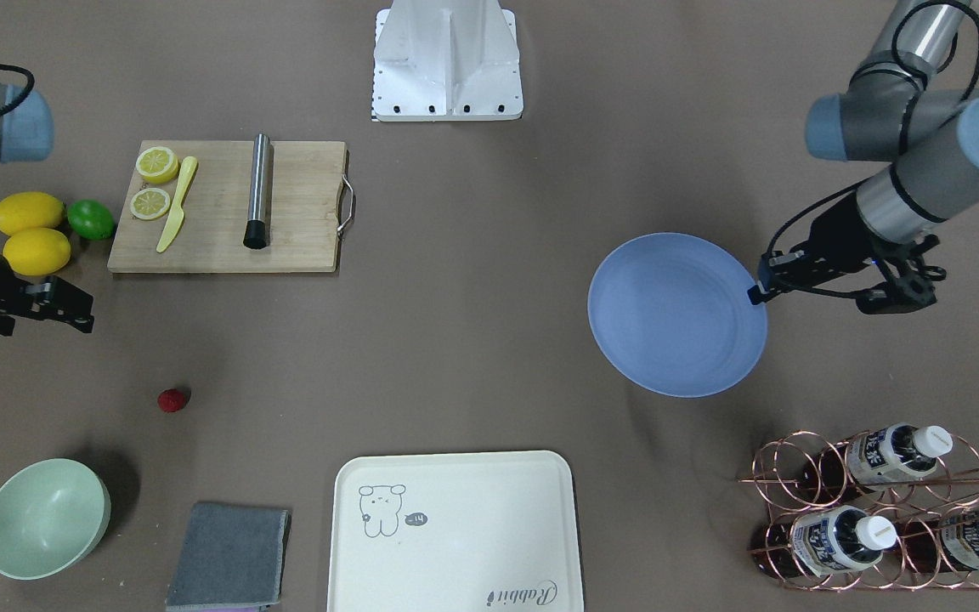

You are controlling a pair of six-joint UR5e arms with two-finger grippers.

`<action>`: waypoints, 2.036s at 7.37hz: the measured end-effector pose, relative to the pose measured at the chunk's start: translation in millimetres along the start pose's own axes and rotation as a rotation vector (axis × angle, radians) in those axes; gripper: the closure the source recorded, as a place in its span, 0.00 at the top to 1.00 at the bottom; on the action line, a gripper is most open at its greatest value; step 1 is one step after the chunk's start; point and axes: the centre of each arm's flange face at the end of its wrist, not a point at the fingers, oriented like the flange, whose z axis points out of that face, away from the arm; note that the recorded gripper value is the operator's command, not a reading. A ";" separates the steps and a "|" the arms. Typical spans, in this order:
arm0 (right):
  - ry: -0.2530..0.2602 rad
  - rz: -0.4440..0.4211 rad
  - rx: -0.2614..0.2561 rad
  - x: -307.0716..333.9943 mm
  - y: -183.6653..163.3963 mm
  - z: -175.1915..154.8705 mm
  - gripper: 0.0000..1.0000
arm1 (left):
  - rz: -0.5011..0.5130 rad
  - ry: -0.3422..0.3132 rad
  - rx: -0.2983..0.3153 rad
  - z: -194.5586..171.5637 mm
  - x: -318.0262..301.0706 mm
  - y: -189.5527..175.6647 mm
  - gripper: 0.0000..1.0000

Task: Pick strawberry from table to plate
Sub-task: 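Move the left gripper to the blue plate rim and grip it, then slide the blue plate centerward with left gripper while right grasps the strawberry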

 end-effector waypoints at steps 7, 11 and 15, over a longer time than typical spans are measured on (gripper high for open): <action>0.026 -0.053 0.059 -66.7 -29.9 105.3 0.58 | -0.051 -0.066 0.026 98.2 166.3 128.6 0.00; 0.037 -0.069 0.073 -76.9 -38.4 105.6 0.00 | -0.050 -0.071 0.024 116.3 176.5 154.7 0.91; -0.074 -0.043 0.079 -170.2 -46.7 50.5 0.00 | -0.046 -0.073 0.038 108.5 169.4 142.0 0.97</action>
